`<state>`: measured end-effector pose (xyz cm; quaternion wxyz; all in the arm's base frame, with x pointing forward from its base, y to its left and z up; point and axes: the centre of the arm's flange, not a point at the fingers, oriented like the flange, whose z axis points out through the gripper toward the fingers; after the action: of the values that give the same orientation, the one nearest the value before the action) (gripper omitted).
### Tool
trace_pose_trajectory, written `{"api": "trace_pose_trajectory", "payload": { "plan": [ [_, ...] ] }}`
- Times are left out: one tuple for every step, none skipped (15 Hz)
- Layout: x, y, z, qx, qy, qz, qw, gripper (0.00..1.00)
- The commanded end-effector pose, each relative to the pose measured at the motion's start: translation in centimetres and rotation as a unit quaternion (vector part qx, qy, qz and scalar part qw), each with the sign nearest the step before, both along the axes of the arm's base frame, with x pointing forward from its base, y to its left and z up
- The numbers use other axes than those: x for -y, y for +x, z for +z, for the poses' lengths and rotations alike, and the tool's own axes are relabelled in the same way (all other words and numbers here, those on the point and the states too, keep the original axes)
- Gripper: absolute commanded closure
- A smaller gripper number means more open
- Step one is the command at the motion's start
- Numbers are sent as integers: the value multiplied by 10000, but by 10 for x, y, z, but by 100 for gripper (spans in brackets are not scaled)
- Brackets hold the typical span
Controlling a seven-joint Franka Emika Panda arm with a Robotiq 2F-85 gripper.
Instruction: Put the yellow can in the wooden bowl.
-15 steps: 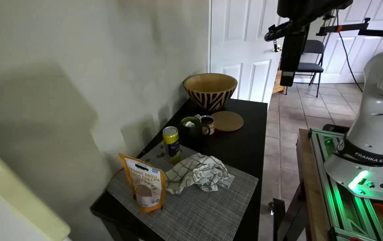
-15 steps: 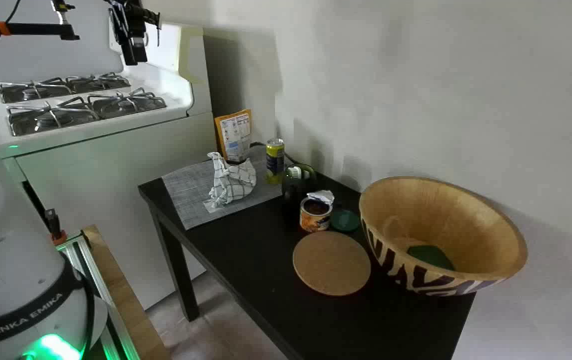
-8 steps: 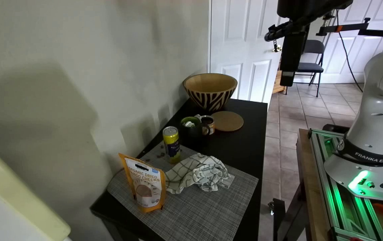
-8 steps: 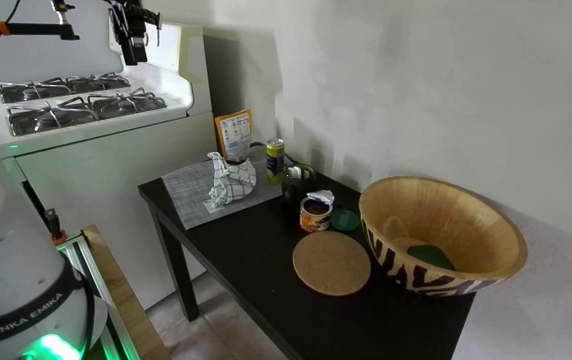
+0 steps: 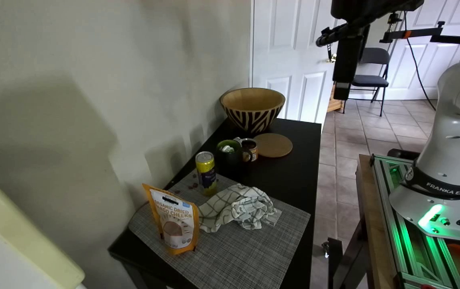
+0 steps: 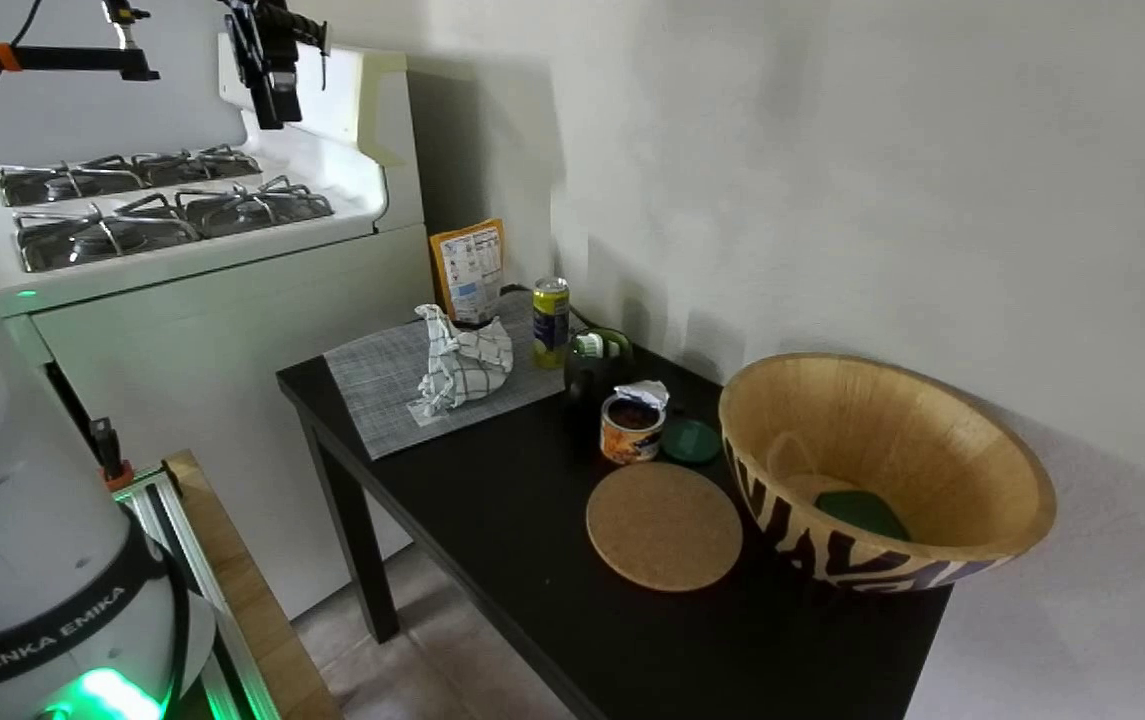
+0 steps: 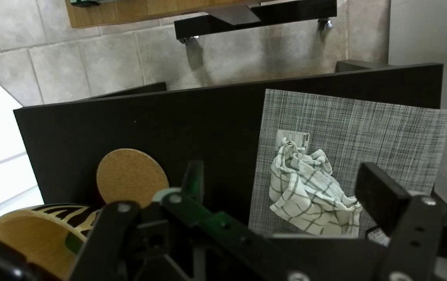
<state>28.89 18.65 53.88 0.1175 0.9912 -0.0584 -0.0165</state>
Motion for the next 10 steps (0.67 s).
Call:
{"api": "trace_pose_trajectory", "payload": {
  "plan": [
    [28,15,7,193,-45,-244,9995,0],
    [38,23,9,221,-18,-237,9995,0],
    [45,31,10,268,-55,-293,9992,0],
    [52,40,12,304,36,-245,9992,0],
    [57,47,12,359,140,-181,9991,0],
    [62,57,11,398,370,-51,9985,0],
    [65,69,13,467,587,71,9972,0],
    [68,81,13,551,797,183,9951,0],
    [71,94,12,607,947,249,9933,0],
    [74,111,6,611,1109,309,9915,0]
  ]
}}
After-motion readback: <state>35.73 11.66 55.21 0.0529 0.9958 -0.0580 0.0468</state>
